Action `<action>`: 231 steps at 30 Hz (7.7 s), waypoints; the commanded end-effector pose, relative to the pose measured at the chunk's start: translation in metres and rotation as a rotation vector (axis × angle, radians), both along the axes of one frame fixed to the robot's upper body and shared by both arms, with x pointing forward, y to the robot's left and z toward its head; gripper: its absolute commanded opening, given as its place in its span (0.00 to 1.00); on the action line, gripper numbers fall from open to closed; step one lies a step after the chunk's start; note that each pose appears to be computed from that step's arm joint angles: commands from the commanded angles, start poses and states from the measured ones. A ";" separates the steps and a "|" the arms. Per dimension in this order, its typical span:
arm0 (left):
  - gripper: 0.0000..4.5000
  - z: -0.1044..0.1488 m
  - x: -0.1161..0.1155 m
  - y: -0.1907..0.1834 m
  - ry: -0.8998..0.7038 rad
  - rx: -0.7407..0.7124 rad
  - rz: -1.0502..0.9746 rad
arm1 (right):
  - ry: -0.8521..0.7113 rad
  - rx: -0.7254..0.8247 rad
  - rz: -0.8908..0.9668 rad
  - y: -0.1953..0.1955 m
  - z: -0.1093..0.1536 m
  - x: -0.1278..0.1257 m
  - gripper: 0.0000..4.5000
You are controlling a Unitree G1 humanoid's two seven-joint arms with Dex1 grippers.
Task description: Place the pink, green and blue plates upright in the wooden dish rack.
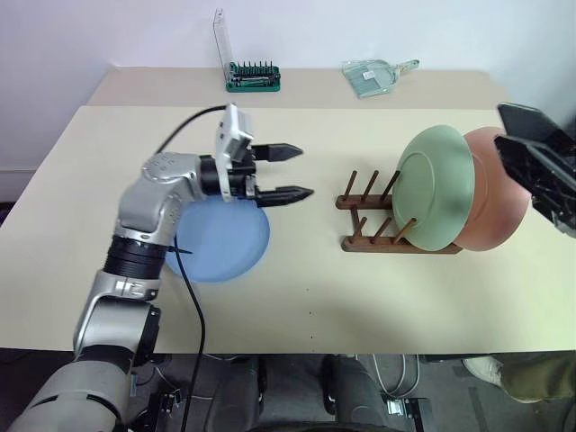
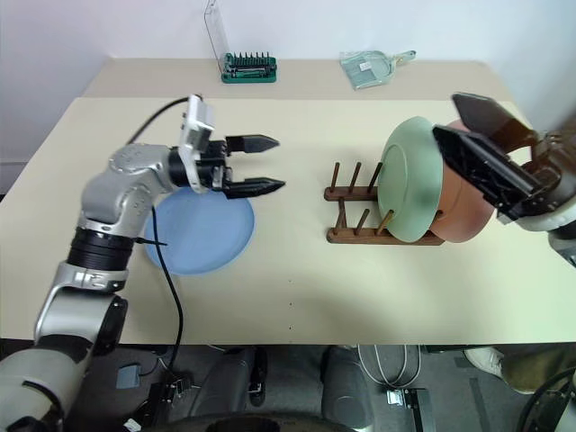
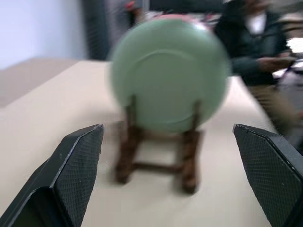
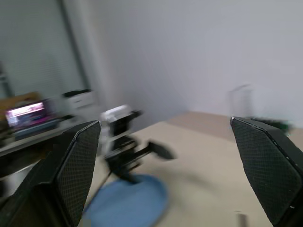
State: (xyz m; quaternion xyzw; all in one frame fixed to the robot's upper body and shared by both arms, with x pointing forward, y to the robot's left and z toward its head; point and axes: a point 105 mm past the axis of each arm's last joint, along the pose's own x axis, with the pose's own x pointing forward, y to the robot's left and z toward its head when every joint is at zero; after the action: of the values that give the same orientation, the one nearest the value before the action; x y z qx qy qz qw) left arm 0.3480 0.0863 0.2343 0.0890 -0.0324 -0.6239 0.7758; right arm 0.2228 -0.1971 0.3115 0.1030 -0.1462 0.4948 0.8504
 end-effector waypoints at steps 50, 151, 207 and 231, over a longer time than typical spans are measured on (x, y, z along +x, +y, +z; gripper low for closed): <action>0.01 -0.092 -0.009 0.160 1.190 0.501 0.687 | 0.080 -0.012 0.123 0.024 -0.026 0.022 1.00; 0.98 0.037 -0.026 0.071 -0.038 -0.433 0.130 | 0.162 0.537 0.074 0.054 0.105 0.031 0.00; 1.00 0.019 -0.033 0.055 -0.066 -0.305 0.020 | 0.590 0.413 -0.127 0.031 -0.051 0.039 0.64; 1.00 0.017 -0.033 0.050 -0.056 -0.325 0.002 | 0.166 0.159 -0.182 0.019 0.002 0.016 0.98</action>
State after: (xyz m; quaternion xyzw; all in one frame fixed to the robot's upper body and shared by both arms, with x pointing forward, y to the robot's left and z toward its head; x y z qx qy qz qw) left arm 0.3194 0.1389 0.2445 -0.0248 -0.1366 -0.5993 0.7884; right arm 0.2483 -0.1725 0.2962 0.2552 -0.0657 0.3941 0.8805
